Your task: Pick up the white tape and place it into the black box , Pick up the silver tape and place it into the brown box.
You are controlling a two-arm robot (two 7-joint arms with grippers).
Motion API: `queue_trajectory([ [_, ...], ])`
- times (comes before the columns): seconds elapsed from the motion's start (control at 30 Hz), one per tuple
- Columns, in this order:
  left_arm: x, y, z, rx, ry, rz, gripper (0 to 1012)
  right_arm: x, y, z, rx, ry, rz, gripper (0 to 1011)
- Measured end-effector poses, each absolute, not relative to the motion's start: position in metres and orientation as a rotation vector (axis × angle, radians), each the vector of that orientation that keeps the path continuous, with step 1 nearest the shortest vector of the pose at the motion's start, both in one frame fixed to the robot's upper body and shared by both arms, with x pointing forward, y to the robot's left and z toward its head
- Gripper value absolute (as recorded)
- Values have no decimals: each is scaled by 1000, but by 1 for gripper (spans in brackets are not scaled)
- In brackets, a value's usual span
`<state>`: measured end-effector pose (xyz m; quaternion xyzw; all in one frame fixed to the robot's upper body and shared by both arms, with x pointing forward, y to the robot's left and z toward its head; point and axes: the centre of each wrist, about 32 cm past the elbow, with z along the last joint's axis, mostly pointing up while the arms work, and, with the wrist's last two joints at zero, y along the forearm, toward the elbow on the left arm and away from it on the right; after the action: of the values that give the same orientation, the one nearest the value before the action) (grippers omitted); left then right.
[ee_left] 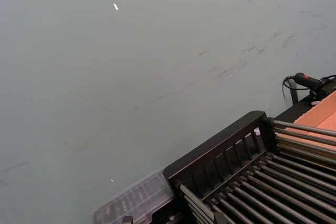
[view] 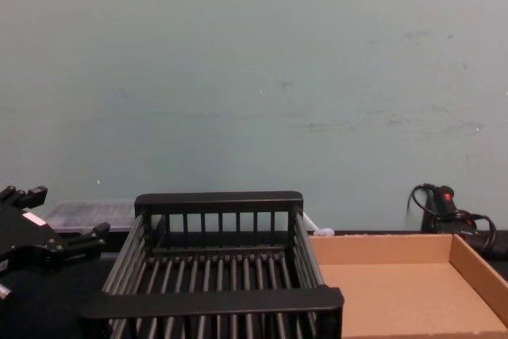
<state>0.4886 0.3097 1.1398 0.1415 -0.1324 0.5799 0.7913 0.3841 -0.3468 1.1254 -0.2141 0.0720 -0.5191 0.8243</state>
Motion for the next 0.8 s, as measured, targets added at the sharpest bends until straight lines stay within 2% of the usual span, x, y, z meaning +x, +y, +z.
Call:
queue_trajectory([
  [0.6,489,310,1140,304,-285,1248,1001,384,-347,1125,-457,158,-1102,1002],
  [0.8,489,310,1140,305,-285,1248,1001,384,-347,1125,-456,157,-1103,890],
])
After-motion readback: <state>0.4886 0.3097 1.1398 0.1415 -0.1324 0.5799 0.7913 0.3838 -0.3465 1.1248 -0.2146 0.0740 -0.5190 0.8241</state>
